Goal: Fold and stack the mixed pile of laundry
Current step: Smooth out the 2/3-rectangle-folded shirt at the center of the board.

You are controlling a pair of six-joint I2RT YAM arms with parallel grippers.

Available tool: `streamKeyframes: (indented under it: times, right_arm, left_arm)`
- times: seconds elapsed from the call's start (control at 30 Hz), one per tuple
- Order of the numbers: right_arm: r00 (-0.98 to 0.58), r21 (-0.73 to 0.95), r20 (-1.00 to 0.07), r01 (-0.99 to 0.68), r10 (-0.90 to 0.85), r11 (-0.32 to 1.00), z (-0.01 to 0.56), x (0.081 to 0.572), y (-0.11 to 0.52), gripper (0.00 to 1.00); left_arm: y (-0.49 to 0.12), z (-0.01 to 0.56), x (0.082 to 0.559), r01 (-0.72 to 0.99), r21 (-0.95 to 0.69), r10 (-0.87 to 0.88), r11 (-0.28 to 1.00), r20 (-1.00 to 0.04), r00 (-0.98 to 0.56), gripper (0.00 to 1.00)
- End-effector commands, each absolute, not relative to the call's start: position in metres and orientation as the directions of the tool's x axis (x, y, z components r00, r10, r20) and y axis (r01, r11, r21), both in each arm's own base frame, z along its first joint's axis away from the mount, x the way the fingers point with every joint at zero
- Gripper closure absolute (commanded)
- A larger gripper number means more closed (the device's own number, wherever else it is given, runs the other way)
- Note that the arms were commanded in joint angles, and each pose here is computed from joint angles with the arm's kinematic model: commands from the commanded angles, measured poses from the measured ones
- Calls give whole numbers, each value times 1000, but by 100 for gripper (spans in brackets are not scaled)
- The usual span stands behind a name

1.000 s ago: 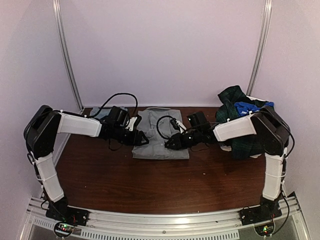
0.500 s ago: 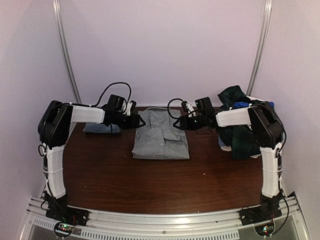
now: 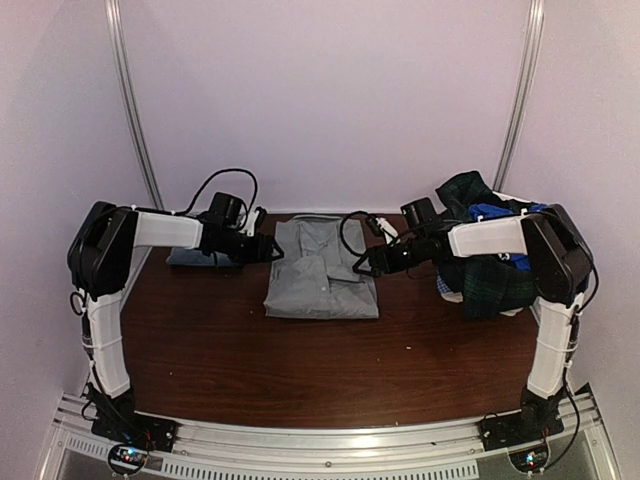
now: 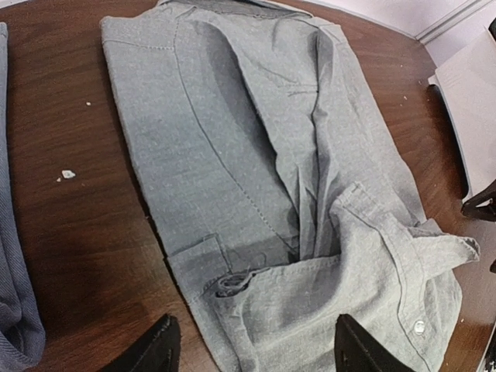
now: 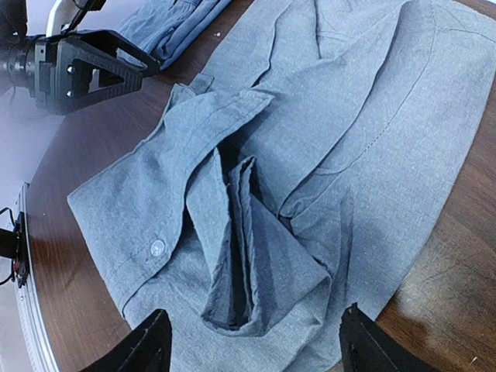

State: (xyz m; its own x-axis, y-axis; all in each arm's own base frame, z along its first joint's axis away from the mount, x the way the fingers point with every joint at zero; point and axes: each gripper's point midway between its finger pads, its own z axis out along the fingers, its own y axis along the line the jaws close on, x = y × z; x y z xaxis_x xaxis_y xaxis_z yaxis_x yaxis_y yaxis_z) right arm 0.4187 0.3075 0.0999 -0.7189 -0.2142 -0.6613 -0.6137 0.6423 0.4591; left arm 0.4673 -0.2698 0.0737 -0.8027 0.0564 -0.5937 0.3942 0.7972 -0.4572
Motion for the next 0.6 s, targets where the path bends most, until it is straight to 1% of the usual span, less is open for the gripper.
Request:
streamKeyframes:
  times: [0.0, 0.1, 0.3, 0.33, 0.43, 0.5, 0.57]
  right_arm:
    - [-696, 429, -665, -652, -270, 626, 95, 416, 309, 26]
    - [-709, 425, -643, -646, -291, 634, 84, 423, 310, 29]
    - [-710, 426, -638, -648, -298, 632, 72, 432, 315, 37]
    - [-713, 428, -632, -647, -302, 631, 69, 432, 316, 38]
    - [-717, 433, -625, -648, -308, 627, 65, 433, 318, 47]
    - [-717, 440, -627, -650, -307, 619, 66, 433, 320, 49]
    - [-713, 441, -632, -653, -303, 616, 71, 435, 321, 48]
  left_arm:
    - [-274, 75, 473, 423, -449, 72, 787, -613, -787, 32]
    - [-276, 69, 476, 422, -452, 77, 786, -605, -793, 32]
    - [-281, 54, 480, 418, -467, 85, 780, -583, -808, 34]
    - [-283, 52, 480, 419, -471, 85, 777, -581, -810, 35]
    - [-286, 48, 481, 423, -481, 86, 768, -577, -813, 40]
    - [-288, 45, 481, 424, -489, 87, 762, -572, -815, 44]
    - [-290, 44, 481, 428, -496, 87, 756, -571, -816, 48]
